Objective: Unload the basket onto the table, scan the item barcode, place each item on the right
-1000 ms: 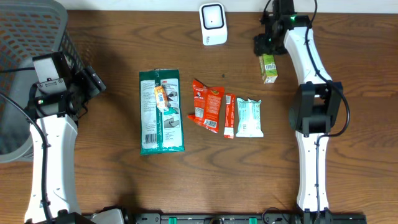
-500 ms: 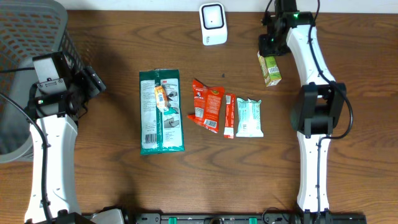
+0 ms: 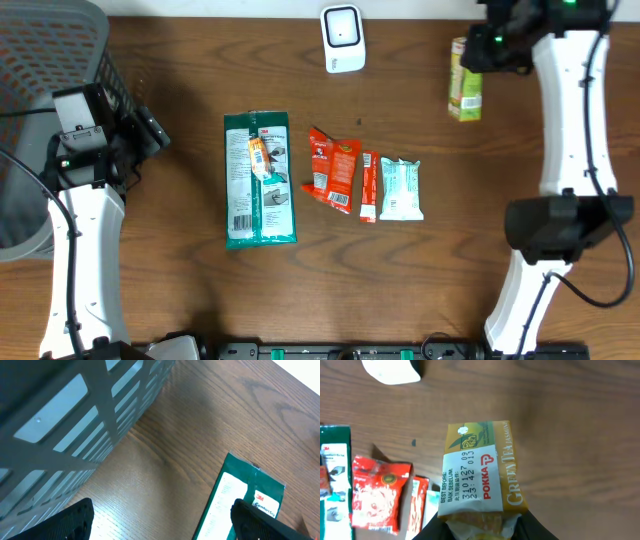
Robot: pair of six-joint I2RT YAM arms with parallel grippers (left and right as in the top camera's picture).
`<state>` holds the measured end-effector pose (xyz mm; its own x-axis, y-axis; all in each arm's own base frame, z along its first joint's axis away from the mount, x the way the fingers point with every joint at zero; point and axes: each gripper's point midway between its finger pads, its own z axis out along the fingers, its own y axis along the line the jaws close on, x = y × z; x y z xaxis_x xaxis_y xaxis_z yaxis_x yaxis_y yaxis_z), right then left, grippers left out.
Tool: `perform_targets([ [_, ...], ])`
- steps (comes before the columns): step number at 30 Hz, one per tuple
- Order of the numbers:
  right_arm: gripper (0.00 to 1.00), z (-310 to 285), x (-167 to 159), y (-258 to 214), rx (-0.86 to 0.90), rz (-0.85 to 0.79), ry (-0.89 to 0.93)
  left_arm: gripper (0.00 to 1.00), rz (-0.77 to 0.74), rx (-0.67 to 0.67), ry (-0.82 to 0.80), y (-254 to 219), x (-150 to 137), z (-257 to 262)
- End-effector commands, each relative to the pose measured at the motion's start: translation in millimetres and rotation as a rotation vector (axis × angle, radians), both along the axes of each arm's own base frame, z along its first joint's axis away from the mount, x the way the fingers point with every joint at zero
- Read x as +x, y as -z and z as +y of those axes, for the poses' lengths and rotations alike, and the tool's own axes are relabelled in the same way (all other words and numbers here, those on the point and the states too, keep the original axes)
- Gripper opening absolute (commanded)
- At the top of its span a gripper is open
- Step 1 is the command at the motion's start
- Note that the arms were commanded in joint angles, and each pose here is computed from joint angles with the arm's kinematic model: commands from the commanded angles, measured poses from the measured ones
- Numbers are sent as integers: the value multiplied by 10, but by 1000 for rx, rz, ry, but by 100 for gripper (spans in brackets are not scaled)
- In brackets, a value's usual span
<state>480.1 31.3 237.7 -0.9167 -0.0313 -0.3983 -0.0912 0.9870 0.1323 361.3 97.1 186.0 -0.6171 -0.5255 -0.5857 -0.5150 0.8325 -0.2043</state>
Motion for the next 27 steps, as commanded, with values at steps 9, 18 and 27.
perform_targets([
  [9, 4, -289, -383, -710, 51, -114, 90, 88, -26, 22, -28, -116, -7, 74],
  [18, 2, -191, -635, -595, 58, -132, 97, 88, -26, 22, -28, -116, -7, 74],
  [27, 2, -24, -609, 363, 88, -278, 154, 88, -26, 22, -28, -116, -7, 74],
])
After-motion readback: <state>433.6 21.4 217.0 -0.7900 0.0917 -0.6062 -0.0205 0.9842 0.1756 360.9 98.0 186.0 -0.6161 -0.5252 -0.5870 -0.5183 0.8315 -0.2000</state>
